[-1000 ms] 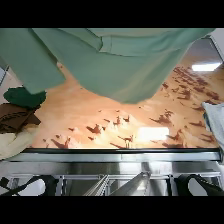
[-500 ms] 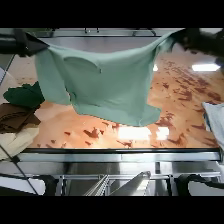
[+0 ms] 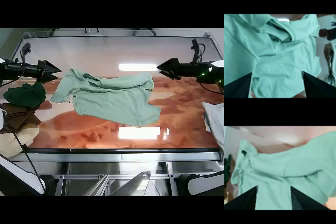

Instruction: Fold the shirts.

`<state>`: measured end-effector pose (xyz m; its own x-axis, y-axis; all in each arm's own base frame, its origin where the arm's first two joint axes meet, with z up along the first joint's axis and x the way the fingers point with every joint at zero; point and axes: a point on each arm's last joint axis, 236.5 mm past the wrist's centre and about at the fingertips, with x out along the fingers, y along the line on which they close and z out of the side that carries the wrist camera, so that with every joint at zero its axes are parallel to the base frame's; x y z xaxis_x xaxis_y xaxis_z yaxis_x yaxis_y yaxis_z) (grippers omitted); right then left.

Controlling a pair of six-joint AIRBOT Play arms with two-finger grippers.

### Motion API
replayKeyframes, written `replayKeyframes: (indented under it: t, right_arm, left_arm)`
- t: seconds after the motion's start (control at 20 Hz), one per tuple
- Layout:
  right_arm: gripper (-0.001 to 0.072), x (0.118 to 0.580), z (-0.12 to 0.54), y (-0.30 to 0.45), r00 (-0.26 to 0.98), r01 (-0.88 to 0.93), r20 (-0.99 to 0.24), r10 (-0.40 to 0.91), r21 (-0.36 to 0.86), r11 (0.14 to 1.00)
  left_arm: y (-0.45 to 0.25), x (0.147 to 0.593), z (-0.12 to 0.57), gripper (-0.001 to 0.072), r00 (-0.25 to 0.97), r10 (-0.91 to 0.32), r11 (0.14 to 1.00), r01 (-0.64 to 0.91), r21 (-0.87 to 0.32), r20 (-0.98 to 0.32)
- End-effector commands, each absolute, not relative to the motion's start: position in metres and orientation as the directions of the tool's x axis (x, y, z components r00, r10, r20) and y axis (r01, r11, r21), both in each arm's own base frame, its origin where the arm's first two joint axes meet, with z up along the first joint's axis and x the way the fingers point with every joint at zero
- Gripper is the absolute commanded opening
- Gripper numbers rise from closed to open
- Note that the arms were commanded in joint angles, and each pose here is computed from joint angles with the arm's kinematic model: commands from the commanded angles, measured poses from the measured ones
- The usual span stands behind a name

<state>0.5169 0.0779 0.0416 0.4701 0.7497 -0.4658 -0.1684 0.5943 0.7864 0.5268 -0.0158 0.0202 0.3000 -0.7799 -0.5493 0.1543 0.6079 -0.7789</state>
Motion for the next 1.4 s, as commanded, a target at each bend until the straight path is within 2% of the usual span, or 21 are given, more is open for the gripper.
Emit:
replayKeyframes:
  t: [0.0, 0.15, 0.25, 0.35, 0.5, 0.65, 0.7, 0.75, 0.8, 0.85, 0.9, 0.95, 1.0, 1.15, 1.35]
  right_arm:
    - [0.0465, 0.452, 0.015, 0.057, 0.285, -0.039, -0.526, 0.801, 0.829, 0.558]
    - [0.0465, 0.398, -0.029, 0.053, 0.209, 0.128, -0.615, 0.760, 0.788, 0.602]
    - [0.0466, 0.361, -0.058, 0.055, 0.169, 0.258, -0.686, 0.707, 0.724, 0.640]
    - [0.0466, 0.334, -0.078, 0.067, 0.153, 0.302, -0.724, 0.673, 0.682, 0.665]
    - [0.0467, 0.314, -0.103, 0.090, 0.124, 0.322, -0.759, 0.640, 0.641, 0.697]
    - [0.0465, 0.320, -0.116, 0.112, 0.125, 0.276, -0.774, 0.621, 0.628, 0.728]
    - [0.0445, 0.324, -0.118, 0.120, 0.139, 0.255, -0.773, 0.619, 0.632, 0.732]
    - [0.0256, 0.328, -0.117, 0.127, 0.152, 0.234, -0.763, 0.628, 0.645, 0.727]
    - [0.0160, 0.332, -0.115, 0.133, 0.168, 0.217, -0.752, 0.637, 0.659, 0.720]
    - [0.0139, 0.337, -0.110, 0.138, 0.185, 0.201, -0.736, 0.651, 0.676, 0.708]
    - [0.0025, 0.341, -0.106, 0.141, 0.201, 0.180, -0.722, 0.662, 0.692, 0.700]
    - [0.0020, 0.344, -0.104, 0.141, 0.210, 0.178, -0.716, 0.666, 0.697, 0.694]
    - [0.0020, 0.348, -0.102, 0.140, 0.217, 0.167, -0.717, 0.663, 0.696, 0.698]
    - [0.0018, 0.382, -0.087, 0.121, 0.301, 0.120, -0.727, 0.617, 0.671, 0.732]
    - [0.0017, 0.474, -0.043, 0.063, 0.486, 0.087, -0.684, 0.545, 0.658, 0.748]
  left_arm:
    - [0.026, 0.515, -0.012, 0.0713, 0.275, -0.702, 0.689, 0.032, -0.724, -0.656]
    - [0.031, 0.504, -0.043, 0.0713, 0.196, -0.630, 0.767, 0.005, -0.642, -0.751]
    - [0.021, 0.507, -0.055, 0.0713, 0.178, -0.609, 0.787, 0.017, -0.617, -0.773]
    - [0.006, 0.508, -0.068, 0.0713, 0.145, -0.604, 0.795, 0.033, -0.606, -0.784]
    - [-0.022, 0.506, -0.088, 0.0712, 0.090, -0.616, 0.787, 0.050, -0.615, -0.782]
    - [-0.039, 0.508, -0.098, 0.0695, 0.071, -0.617, 0.787, 0.066, -0.614, -0.783]
    - [-0.043, 0.509, -0.099, 0.0694, 0.073, -0.616, 0.788, 0.072, -0.612, -0.784]
    - [-0.047, 0.512, -0.100, 0.0694, 0.079, -0.613, 0.790, 0.079, -0.608, -0.786]
    - [-0.050, 0.515, -0.101, 0.0691, 0.090, -0.609, 0.793, 0.085, -0.603, -0.788]
    - [-0.052, 0.518, -0.101, 0.0539, 0.100, -0.605, 0.796, 0.089, -0.599, -0.790]
    - [-0.051, 0.521, -0.101, 0.0323, 0.112, -0.602, 0.799, 0.089, -0.595, -0.791]
    - [-0.050, 0.522, -0.102, 0.0128, 0.118, -0.600, 0.800, 0.088, -0.593, -0.791]
    - [-0.050, 0.521, -0.101, 0.0020, 0.115, -0.601, 0.800, 0.087, -0.594, -0.791]
    - [-0.051, 0.503, -0.099, 0.0018, 0.040, -0.624, 0.781, 0.069, -0.621, -0.780]
    - [-0.066, 0.464, -0.074, 0.0017, -0.105, -0.651, 0.748, 0.081, -0.659, -0.752]
